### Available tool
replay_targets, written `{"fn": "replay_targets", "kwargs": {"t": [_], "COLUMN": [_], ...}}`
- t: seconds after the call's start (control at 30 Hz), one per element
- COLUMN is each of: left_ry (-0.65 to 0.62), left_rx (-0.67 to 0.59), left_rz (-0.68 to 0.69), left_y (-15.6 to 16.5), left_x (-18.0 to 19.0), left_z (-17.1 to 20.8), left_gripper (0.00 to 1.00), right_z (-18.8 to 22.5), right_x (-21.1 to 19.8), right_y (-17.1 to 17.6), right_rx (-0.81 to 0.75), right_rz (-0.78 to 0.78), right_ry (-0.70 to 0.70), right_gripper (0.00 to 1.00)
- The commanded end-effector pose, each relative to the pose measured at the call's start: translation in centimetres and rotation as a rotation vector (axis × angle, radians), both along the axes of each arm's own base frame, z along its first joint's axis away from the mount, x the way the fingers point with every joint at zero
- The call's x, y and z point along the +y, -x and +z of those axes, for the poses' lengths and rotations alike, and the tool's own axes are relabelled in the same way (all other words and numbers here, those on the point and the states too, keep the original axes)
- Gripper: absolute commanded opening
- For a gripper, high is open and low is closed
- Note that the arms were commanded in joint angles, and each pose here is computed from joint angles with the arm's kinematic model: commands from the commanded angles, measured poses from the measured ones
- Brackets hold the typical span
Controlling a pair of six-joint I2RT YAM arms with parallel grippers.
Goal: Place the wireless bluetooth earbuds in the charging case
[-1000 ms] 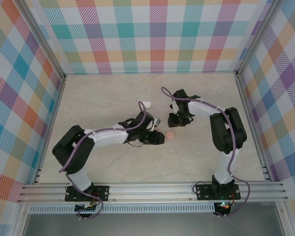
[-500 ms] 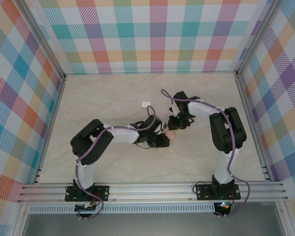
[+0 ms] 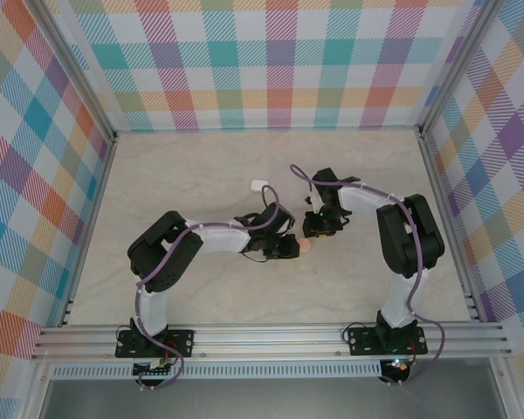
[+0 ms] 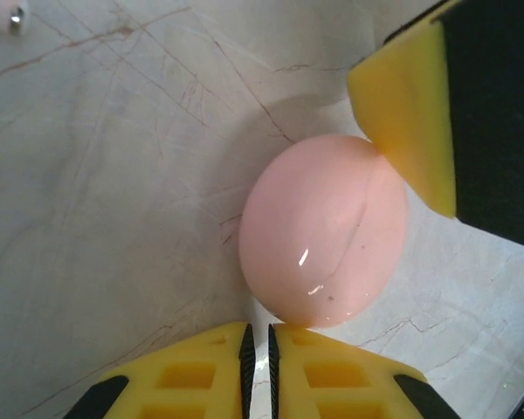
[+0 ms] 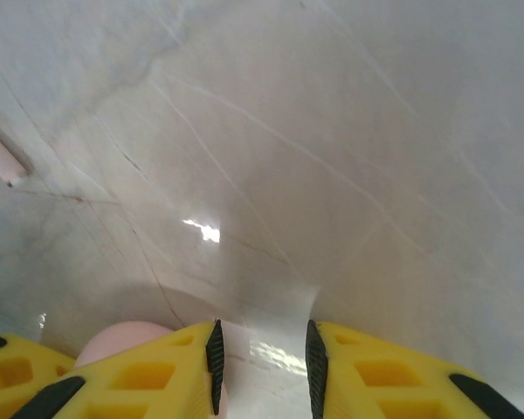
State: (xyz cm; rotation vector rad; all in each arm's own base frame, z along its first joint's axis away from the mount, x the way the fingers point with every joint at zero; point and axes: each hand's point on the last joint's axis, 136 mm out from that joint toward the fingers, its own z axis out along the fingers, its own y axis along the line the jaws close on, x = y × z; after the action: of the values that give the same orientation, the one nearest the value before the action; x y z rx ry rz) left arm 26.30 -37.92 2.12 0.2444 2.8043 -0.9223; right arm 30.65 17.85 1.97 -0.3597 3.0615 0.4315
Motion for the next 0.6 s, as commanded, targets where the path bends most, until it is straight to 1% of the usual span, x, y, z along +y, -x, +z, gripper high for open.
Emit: {"fn": "replay_targets", "kwargs": {"t": [0.0, 0.13, 0.43, 0.5, 0.57], "left_ry": [-0.132, -0.166, -0.184, -0.188, -0.197], "left_rx": [-0.025, -0.038, -0.058, -0.061, -0.074], "left_rz": [0.058, 0.08, 0.098, 0.1, 0.114], "left_y": [-0.5, -0.6, -1.0, -1.0, -1.2], "left_x": [2.3, 3.1, 3.5, 3.6, 4.0], "left_z": [-1.3, -1.4, -1.3, -1.2, -1.0], "left_gripper": [0.15, 0.15, 0.17, 0.16, 0.18], "right_z": [-0.1, 0.0, 0.3, 0.3, 0.5], "right_x": [-0.3, -0.3, -0.6, -0.9, -1.4], "right_y": [2.7, 3.1, 4.0, 4.1, 3.9], "right_rx": [0.078, 0.083, 0.092, 0.084, 0.065], "right_rz": [-0.003, -0.005, -0.014, -0.019, -0.032], "right_ry": [-0.001, -0.005, -0.011, 0.0, 0.028], "right_gripper": [0.35, 0.35, 0.35, 0.35, 0.35]}}
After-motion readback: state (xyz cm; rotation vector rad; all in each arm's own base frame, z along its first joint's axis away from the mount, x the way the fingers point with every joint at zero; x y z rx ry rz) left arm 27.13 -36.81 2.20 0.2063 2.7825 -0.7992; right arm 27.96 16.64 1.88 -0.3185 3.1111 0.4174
